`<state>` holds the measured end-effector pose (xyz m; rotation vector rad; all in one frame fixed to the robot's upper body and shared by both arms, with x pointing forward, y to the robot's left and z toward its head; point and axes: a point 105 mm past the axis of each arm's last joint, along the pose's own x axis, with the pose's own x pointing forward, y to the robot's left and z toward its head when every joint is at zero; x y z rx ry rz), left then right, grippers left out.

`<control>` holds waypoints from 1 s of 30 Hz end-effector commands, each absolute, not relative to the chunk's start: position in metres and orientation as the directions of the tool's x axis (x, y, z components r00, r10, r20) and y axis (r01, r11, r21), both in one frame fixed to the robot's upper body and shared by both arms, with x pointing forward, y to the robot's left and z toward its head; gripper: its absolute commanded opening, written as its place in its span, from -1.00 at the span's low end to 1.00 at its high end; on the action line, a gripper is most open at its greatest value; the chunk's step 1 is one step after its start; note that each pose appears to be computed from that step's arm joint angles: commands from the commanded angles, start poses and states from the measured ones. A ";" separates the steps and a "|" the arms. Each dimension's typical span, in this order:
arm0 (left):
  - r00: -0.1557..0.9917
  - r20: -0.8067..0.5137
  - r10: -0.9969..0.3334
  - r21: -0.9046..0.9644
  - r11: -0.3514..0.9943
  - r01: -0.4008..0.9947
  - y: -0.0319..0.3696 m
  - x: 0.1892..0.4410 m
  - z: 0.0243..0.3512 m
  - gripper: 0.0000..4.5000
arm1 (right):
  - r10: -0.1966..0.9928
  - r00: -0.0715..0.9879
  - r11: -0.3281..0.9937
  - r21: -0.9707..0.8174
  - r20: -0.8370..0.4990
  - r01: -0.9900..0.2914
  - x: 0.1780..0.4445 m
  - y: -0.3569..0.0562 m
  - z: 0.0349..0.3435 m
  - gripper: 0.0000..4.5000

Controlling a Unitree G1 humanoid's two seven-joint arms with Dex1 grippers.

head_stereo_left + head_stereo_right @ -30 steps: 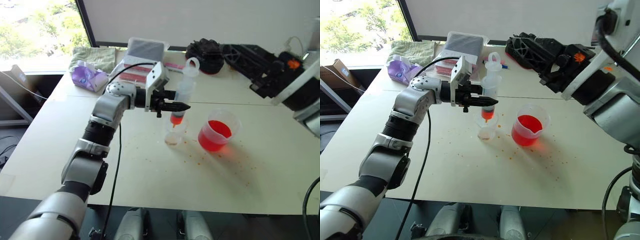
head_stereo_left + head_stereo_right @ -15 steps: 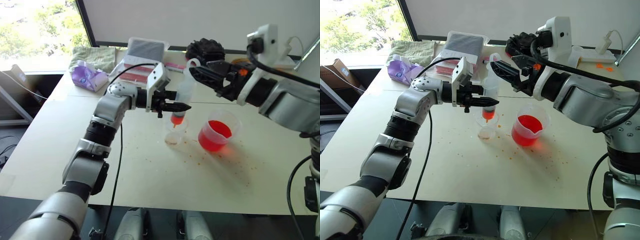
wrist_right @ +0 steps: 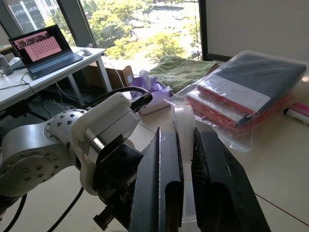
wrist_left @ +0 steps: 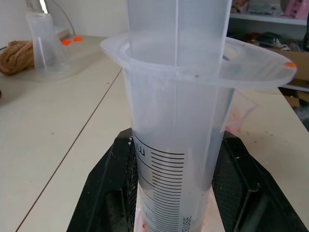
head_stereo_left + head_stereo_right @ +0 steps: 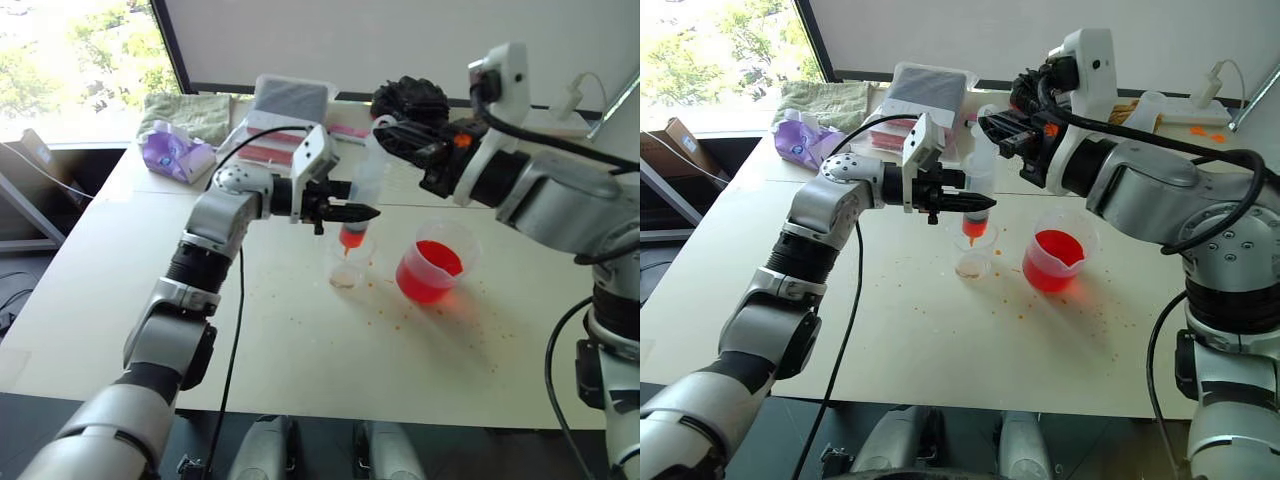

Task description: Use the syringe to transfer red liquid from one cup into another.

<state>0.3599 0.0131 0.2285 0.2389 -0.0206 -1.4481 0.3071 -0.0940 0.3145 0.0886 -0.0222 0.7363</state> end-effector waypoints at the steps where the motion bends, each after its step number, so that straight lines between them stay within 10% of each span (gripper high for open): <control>1: 0.097 -0.091 -0.991 0.226 0.074 0.971 0.009 0.352 0.243 -0.30 | 0.670 0.736 0.735 0.058 0.091 -0.676 0.305 -0.094 0.327 -0.97; 30: 0.011 -0.047 -0.999 0.207 0.001 0.978 0.009 0.336 0.268 -0.30 | 0.763 0.645 0.646 0.065 -0.028 -0.761 0.281 -0.075 0.306 -0.97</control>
